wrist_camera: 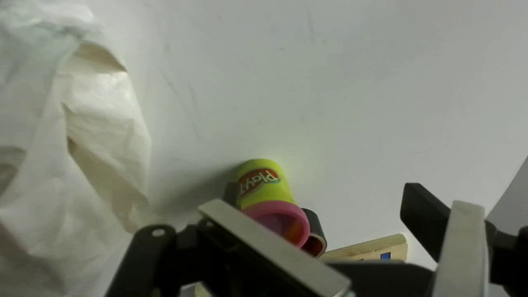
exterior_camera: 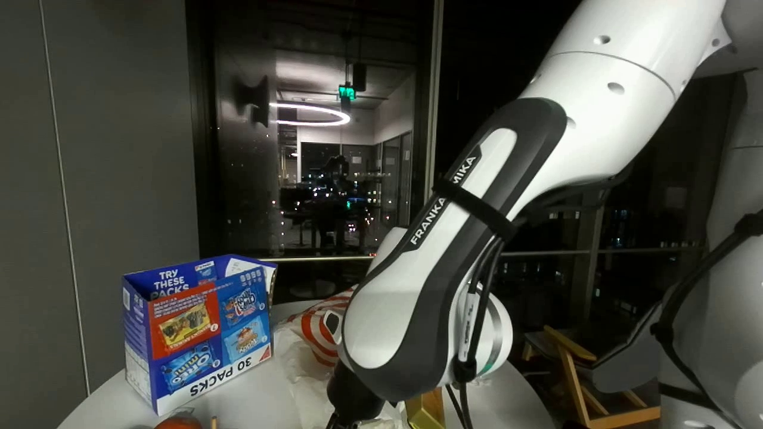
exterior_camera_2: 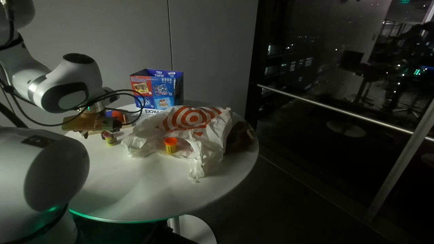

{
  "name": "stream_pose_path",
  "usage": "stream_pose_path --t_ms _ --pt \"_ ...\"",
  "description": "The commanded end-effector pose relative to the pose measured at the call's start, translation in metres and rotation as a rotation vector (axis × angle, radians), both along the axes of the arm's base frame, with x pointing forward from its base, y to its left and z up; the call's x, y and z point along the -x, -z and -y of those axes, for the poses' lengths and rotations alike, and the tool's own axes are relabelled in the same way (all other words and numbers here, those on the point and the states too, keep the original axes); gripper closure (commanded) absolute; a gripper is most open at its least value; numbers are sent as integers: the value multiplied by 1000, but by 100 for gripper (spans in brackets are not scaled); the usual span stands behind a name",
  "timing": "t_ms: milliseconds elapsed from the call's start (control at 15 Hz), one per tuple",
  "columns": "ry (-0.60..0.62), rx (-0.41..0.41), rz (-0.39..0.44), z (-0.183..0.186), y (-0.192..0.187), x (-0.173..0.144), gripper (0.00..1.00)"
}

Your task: Open up the plastic and put the yellow container in the plastic

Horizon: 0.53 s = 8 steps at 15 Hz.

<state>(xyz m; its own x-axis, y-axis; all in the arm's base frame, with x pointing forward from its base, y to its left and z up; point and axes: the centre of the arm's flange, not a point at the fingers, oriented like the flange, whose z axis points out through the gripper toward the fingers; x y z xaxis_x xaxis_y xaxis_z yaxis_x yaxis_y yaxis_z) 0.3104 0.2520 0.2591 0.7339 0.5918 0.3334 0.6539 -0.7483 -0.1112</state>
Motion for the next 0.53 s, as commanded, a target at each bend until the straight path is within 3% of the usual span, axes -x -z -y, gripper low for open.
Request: stream_pose_path --t_ms 0,333,467 --pt "0 16 18 4 0 -4 0" --pt "-25 42 133 0 0 -13 0" --pt "-38 37 135 -5 0 -14 0"
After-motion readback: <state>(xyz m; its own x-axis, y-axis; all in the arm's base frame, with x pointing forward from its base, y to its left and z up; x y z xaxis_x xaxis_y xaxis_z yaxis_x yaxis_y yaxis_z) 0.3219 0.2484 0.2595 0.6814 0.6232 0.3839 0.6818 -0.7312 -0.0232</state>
